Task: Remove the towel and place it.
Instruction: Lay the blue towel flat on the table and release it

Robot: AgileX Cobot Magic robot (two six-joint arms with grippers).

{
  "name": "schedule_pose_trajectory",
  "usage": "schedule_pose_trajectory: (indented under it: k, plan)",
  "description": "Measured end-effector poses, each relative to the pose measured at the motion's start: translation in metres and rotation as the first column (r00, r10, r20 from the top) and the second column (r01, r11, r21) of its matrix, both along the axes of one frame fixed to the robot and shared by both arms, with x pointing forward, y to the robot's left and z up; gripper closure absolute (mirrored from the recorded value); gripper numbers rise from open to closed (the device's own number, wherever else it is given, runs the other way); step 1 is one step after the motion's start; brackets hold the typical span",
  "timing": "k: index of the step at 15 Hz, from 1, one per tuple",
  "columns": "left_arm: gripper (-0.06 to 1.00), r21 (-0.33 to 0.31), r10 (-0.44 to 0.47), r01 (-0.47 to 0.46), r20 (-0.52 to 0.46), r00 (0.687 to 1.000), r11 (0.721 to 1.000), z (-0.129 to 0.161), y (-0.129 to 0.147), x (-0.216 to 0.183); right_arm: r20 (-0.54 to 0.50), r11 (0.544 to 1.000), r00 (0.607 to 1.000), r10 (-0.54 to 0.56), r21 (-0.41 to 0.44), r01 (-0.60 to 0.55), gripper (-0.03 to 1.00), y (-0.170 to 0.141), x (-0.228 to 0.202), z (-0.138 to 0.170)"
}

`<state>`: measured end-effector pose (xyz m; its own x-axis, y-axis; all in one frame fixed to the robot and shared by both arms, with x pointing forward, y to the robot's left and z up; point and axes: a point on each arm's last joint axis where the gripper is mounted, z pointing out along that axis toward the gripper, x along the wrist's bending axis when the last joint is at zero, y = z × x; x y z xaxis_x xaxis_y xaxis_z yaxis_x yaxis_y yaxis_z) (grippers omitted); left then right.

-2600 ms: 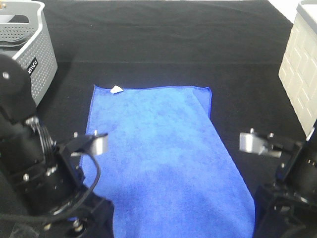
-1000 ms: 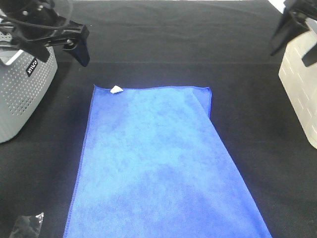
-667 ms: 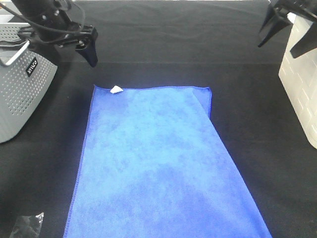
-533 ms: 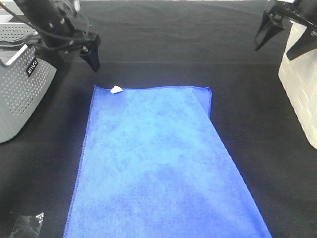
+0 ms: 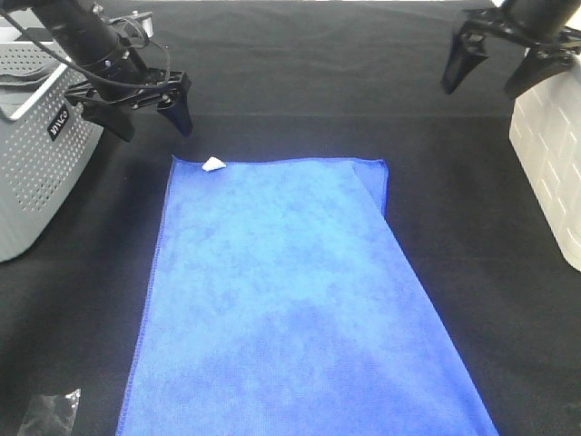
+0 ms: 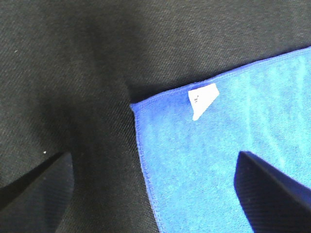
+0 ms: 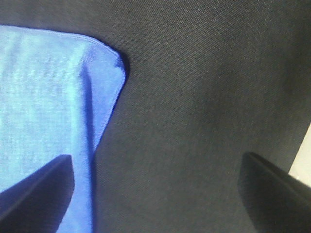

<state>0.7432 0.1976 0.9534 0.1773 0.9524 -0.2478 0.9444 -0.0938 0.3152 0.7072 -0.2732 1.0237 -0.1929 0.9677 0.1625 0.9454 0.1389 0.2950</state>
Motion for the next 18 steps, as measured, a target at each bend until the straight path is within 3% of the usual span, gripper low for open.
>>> schedule_pose_trajectory:
  k: [5,7,11,15,18]
  plan:
    - [0.12,0.008,-0.027,0.027,0.005,1.0,1.0,-0.001,0.0,0.0,0.119,0.994,0.992,-0.036,-0.102,0.048,0.1,0.0,0.015,0.026]
    - [0.12,0.011,-0.034,0.035,-0.006,0.999,0.999,-0.003,0.0,-0.001,0.171,0.994,0.985,-0.039,-0.096,0.056,0.1,0.001,0.016,0.042]
    - [0.12,0.04,-0.066,0.067,-0.038,0.997,0.997,-0.004,0.002,-0.004,0.155,0.998,0.987,-0.037,-0.038,0.043,0.1,0.01,0.014,0.04]
    - [0.12,0.052,-0.084,0.088,-0.077,0.994,0.995,-0.007,0.011,-0.006,0.018,1.0,1.0,-0.025,0.018,0.024,0.1,0.023,0.014,-0.004]
    - [0.12,-0.015,-0.054,0.053,-0.079,0.995,0.998,-0.007,0.029,-0.002,-0.086,0.998,0.996,-0.027,0.052,0.032,0.1,0.028,0.024,-0.053]
